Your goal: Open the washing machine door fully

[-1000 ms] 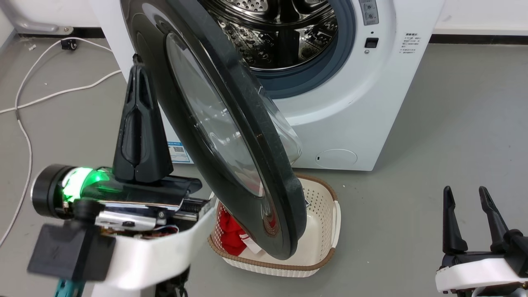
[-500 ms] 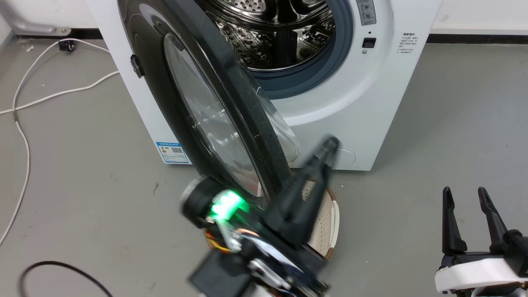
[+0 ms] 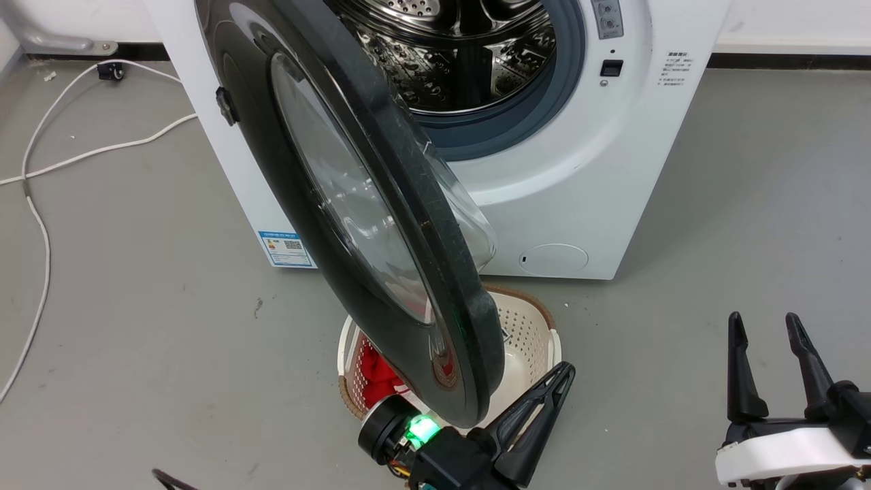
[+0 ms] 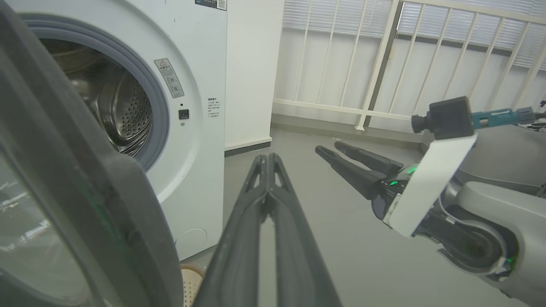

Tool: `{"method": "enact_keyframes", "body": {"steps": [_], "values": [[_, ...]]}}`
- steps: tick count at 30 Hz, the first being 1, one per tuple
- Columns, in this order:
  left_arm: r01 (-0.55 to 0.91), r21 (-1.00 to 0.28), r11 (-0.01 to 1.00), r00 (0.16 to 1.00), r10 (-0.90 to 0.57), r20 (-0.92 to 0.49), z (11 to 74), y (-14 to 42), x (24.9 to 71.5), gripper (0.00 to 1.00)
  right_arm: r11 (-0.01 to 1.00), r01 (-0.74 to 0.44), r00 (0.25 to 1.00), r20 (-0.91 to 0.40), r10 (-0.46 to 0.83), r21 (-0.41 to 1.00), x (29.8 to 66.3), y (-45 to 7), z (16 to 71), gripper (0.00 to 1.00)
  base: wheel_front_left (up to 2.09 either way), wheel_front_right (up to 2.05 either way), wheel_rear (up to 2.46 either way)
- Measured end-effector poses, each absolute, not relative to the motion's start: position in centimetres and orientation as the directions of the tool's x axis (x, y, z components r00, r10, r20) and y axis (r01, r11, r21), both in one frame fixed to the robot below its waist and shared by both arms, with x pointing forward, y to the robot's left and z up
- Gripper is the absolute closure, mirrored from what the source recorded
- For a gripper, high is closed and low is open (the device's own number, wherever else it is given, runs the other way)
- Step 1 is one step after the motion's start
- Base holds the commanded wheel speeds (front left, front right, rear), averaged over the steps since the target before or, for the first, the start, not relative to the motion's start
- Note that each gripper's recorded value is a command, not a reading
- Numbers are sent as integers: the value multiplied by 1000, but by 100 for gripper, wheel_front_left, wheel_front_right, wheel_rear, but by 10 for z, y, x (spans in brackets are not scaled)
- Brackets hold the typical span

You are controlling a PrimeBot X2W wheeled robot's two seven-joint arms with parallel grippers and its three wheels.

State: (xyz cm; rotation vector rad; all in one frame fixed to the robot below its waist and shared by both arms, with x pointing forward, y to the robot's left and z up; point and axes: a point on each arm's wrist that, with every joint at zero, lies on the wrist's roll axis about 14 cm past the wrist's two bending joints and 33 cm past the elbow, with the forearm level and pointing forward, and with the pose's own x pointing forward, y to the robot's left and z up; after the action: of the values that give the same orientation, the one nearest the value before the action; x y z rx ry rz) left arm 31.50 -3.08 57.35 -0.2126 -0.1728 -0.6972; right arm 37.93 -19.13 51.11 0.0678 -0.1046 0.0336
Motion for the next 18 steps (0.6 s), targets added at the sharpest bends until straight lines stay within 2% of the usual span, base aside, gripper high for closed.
{"method": "enact_keyframes", "body": {"steps": [18], "values": [[614,-154,774,786,-582,208,558,-35,357,100,996,-18,997,71,12,85,378,-196,499,0,0,0,0]]}}
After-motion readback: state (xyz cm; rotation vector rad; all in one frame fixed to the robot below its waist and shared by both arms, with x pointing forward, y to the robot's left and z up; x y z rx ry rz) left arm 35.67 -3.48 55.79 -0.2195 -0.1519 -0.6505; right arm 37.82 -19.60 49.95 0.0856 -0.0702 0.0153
